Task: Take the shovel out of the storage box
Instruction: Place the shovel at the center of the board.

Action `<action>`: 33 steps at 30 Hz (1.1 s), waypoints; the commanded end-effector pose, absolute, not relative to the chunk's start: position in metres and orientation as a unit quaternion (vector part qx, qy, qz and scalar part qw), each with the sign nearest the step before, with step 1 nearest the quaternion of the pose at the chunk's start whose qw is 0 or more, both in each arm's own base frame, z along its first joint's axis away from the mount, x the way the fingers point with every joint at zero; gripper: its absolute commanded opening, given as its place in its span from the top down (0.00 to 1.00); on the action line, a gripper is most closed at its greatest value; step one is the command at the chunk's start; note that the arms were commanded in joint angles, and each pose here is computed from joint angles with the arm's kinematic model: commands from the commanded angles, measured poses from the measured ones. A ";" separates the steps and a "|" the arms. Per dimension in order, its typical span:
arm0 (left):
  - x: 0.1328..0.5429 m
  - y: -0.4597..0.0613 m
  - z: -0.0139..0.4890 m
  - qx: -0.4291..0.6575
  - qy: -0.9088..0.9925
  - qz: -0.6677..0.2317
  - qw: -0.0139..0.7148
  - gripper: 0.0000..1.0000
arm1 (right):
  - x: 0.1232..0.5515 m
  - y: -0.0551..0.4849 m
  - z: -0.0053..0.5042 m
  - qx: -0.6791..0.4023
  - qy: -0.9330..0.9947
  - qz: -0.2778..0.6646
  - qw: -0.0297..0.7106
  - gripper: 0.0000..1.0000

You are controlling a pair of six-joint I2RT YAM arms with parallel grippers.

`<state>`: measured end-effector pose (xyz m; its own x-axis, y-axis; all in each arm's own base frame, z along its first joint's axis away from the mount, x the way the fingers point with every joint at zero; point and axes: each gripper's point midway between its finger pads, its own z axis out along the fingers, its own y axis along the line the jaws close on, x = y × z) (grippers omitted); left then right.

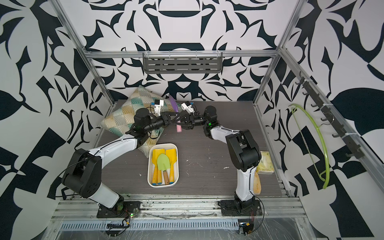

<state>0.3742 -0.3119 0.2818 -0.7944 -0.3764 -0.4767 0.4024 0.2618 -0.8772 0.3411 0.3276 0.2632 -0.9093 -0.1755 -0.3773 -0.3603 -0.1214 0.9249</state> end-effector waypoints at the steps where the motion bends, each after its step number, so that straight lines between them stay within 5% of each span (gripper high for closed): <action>1: 0.359 -0.324 0.285 0.045 0.724 -0.615 0.310 1.00 | 0.338 0.330 0.301 -0.229 0.636 0.728 0.112 0.80; 4: 0.359 -0.325 0.281 0.045 0.730 -0.611 0.303 0.97 | 0.337 0.329 0.302 -0.224 0.641 0.726 0.109 0.85; 6: 0.361 -0.323 0.279 0.038 0.739 -0.599 0.304 0.59 | 0.342 0.326 0.294 -0.208 0.659 0.715 0.108 0.86; 8: 0.364 -0.315 0.268 0.016 0.766 -0.567 0.303 0.39 | 0.345 0.318 0.277 -0.184 0.698 0.684 0.105 0.86; 10: 0.363 -0.308 0.266 0.022 0.786 -0.533 0.312 0.30 | 0.334 0.304 0.250 -0.191 0.780 0.586 0.109 0.88; 12: 0.364 -0.298 0.257 0.011 0.811 -0.494 0.314 0.27 | 0.333 0.293 0.240 -0.210 0.835 0.495 0.119 0.92; 22: 0.358 -0.267 0.226 -0.038 0.858 -0.416 0.299 0.18 | 0.349 0.251 0.202 -0.129 0.926 0.333 0.120 0.97; 27: 0.347 -0.253 0.204 -0.050 0.889 -0.368 0.268 0.19 | 0.362 0.203 0.175 -0.110 0.977 0.149 0.103 1.00; 33: 0.326 -0.234 0.179 -0.049 0.916 -0.316 0.242 0.20 | 0.377 0.197 0.153 -0.124 0.989 0.061 0.059 1.00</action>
<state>0.3436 -0.2501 0.1892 -0.8657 -0.2822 -0.4135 0.0786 0.7391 -0.6690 0.3815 0.2149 0.1542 -0.9677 -0.1768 -0.1795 -0.2208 0.9382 0.2665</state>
